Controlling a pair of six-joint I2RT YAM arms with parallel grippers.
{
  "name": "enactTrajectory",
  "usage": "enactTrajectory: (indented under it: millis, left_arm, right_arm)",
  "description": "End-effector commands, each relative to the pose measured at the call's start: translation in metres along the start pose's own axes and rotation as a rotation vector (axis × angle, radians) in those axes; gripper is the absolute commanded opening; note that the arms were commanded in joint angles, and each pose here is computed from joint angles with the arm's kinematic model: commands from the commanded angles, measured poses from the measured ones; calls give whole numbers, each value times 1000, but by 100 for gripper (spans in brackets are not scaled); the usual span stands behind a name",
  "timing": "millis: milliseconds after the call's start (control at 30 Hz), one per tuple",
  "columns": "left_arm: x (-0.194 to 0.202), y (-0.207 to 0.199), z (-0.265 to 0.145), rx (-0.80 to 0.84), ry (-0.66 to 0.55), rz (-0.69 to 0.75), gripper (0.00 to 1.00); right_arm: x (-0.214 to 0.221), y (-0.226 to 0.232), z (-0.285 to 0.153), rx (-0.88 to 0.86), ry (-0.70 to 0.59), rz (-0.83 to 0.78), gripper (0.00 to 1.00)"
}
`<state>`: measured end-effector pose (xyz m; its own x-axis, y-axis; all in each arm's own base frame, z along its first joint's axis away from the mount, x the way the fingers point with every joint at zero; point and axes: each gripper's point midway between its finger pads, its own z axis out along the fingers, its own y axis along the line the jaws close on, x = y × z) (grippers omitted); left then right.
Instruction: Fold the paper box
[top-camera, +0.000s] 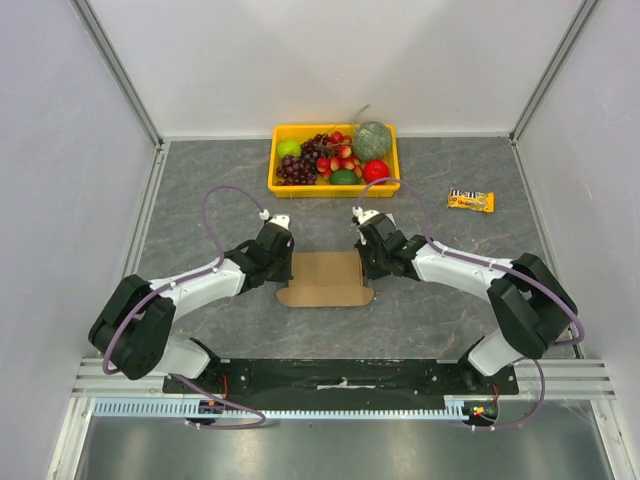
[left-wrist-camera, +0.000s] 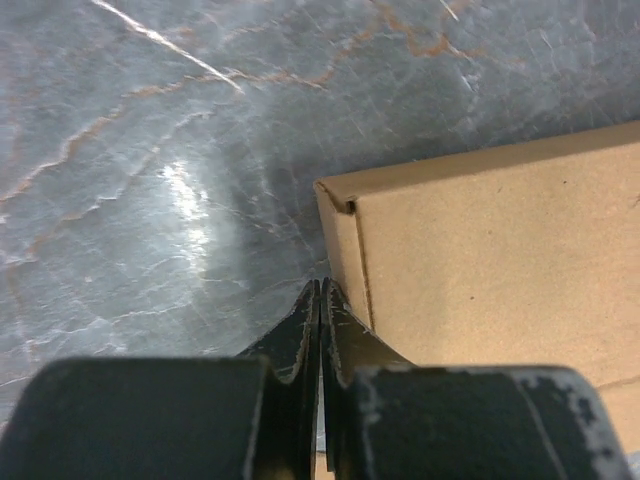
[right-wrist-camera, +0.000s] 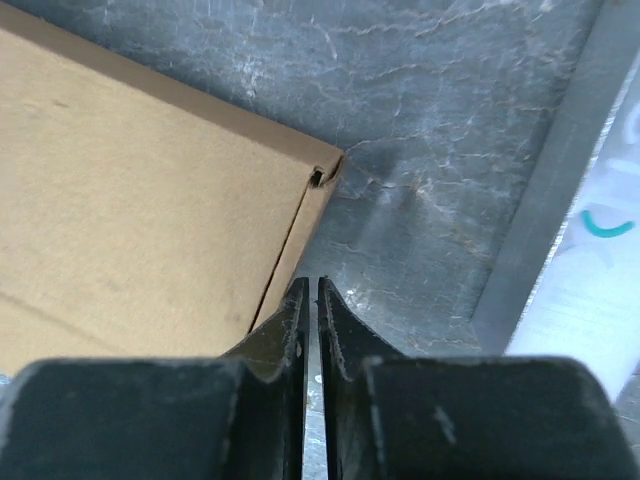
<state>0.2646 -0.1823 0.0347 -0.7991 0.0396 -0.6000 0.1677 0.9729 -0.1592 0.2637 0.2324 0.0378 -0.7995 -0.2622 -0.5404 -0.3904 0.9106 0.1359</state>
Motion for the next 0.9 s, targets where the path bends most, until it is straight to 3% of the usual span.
enactTrajectory:
  millis: [0,167,233,433,667,867]
  left_arm:
    - [-35,23,-12,-84,-79,-106,8]
    - [-57,43,-37,-115,-144,-186,22]
    - [-63,41,-48,-98,-176,-192,27]
    - [-64,2,-77,175,-243,-166,43]
    - [-27,-12,-91,322,-249,-168,50]
    - [5,-20,-83,376,-185,-188,61]
  right_arm:
    - [-33,-11,-19,5,-136,24,19]
    - [-47,-44,-43,94,-196,53,43]
    - [-51,-45,-52,92,-215,48,49]
    - [-50,-23,-78,-53,-268,25,66]
    - [-32,14,-94,-286,-291,94,71]
    - [-13,34,-82,-338,-233,103,77]
